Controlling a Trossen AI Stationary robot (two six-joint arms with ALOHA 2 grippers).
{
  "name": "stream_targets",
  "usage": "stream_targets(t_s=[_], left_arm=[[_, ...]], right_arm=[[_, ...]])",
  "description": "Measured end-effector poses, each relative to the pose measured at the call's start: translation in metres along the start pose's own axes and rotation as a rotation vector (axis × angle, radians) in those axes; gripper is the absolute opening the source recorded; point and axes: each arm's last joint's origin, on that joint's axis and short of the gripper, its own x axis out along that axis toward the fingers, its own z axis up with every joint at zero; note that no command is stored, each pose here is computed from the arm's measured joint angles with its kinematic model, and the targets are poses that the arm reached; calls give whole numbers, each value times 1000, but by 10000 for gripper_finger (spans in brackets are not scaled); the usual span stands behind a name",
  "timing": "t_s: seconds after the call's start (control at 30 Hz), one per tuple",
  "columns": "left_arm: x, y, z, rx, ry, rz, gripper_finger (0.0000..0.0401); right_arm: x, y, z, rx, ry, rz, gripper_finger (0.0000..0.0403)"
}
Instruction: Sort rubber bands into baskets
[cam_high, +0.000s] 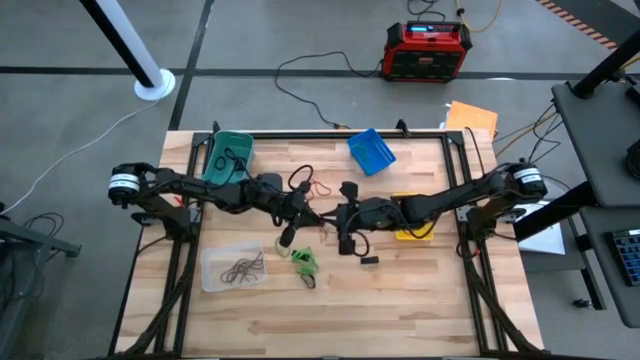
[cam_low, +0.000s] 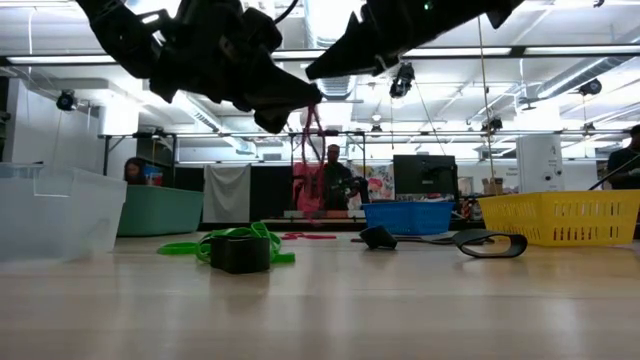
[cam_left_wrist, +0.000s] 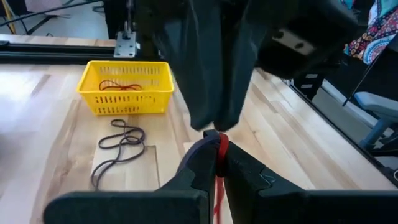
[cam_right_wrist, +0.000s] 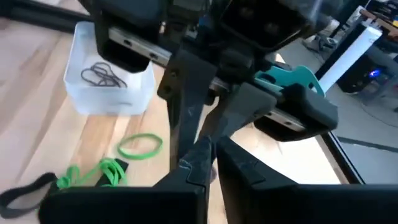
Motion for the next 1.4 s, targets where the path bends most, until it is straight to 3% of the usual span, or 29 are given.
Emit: stream_targets(t_s=[0.13, 0.33, 0.6, 0.93, 1.4], left_arm=[[1, -2, 5, 2, -12, -75, 9], [2, -6, 13, 59, -64, -162, 9], [3, -12, 15, 104, -91, -228, 9], [4, -18, 15, 113, -92, -272, 9], [4, -17, 16, 108, -97, -236, 9]], right_arm=[[-6, -3, 6, 73, -30, 29, 45], [-13, 3, 12, 69, -96, 303, 107], [-9, 7, 10, 62, -97, 332, 153], [-8, 4, 11, 6, -119, 299, 148], [-6, 6, 9, 13, -113, 308, 110]])
